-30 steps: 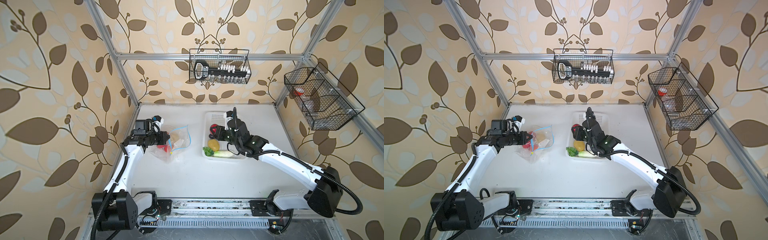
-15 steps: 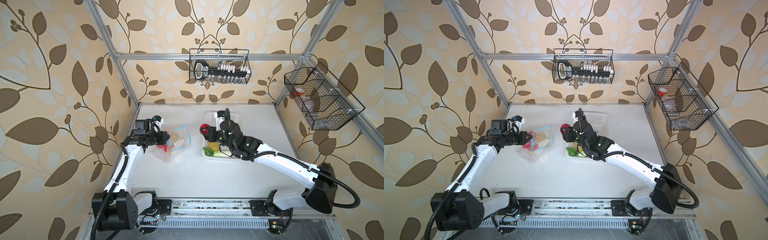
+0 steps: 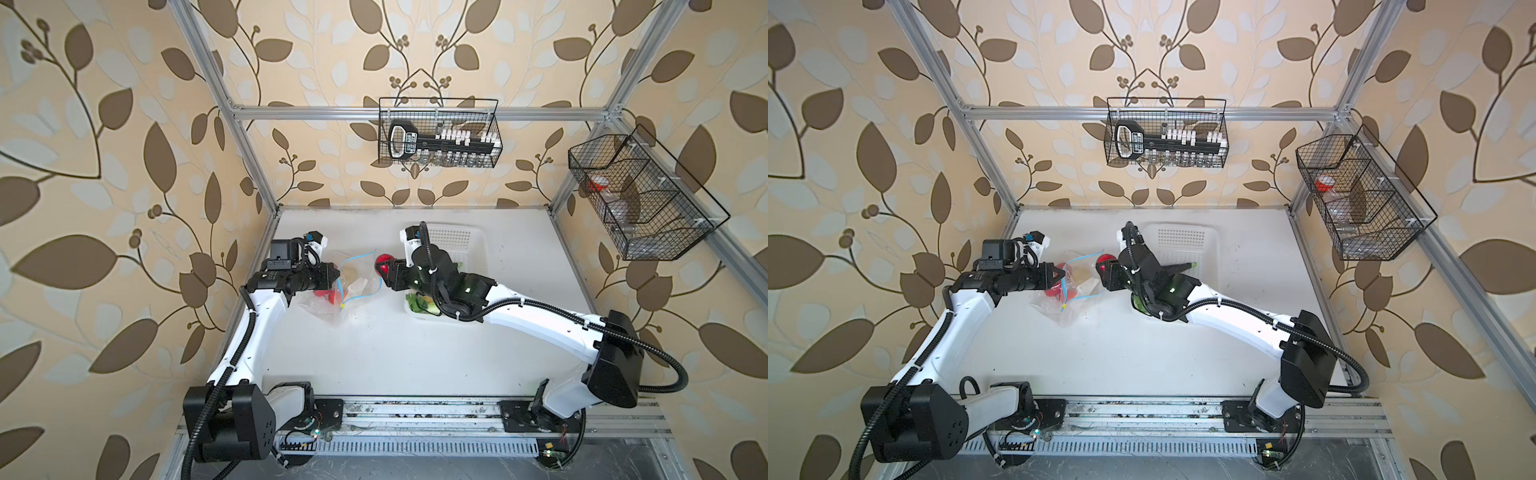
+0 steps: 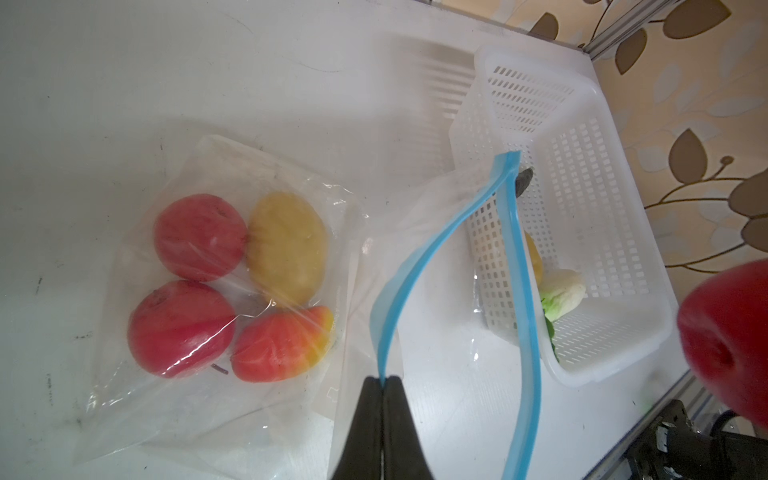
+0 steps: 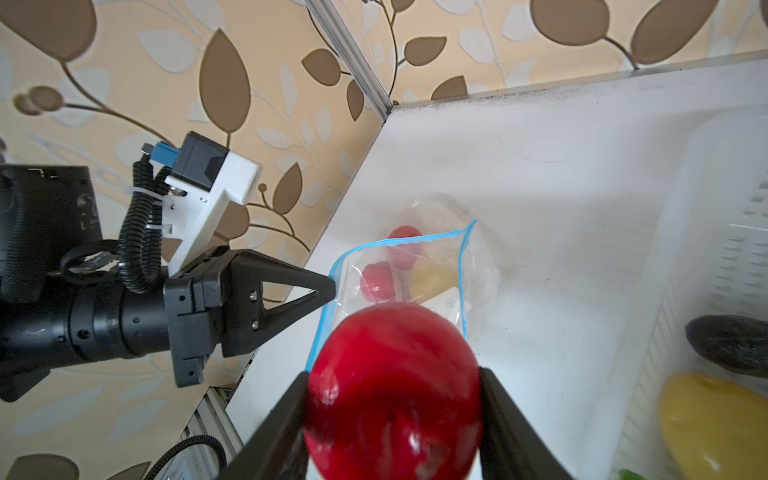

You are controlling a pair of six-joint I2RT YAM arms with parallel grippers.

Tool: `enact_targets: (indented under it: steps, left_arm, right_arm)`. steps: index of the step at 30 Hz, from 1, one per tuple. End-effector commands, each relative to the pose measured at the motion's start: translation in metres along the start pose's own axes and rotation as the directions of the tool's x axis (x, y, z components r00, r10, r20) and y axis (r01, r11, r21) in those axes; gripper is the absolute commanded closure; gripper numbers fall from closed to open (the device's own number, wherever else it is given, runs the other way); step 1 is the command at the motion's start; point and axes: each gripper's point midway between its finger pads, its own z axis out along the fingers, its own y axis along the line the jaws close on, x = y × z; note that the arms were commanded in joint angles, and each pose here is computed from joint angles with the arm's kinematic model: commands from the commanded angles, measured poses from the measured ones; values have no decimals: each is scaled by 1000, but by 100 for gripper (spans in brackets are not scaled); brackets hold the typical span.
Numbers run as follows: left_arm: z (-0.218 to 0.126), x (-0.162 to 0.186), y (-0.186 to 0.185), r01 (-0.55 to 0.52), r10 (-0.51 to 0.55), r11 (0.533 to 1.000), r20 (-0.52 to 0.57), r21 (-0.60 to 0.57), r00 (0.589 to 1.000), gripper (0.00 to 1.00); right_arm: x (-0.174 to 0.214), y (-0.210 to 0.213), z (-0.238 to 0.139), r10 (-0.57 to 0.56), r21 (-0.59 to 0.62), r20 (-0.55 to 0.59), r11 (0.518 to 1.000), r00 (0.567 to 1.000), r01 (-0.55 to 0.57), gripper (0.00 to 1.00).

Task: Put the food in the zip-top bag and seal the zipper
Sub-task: 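Carry the red apple with the right gripper over the bag opening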

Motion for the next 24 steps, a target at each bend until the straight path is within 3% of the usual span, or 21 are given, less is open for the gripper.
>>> enact_targets:
  steps: [1,24]
  left_arm:
    - [-12,-7,-6,-35,34,999,33,6,999,100]
    - [-12,-7,-8,-35,34,999,33,20,999,100]
  right_arm:
    - [-4,15,6,-13,-31,6,999,1000,13,52]
    - [58,17,75,-57,17,-157,998,986,60,52]
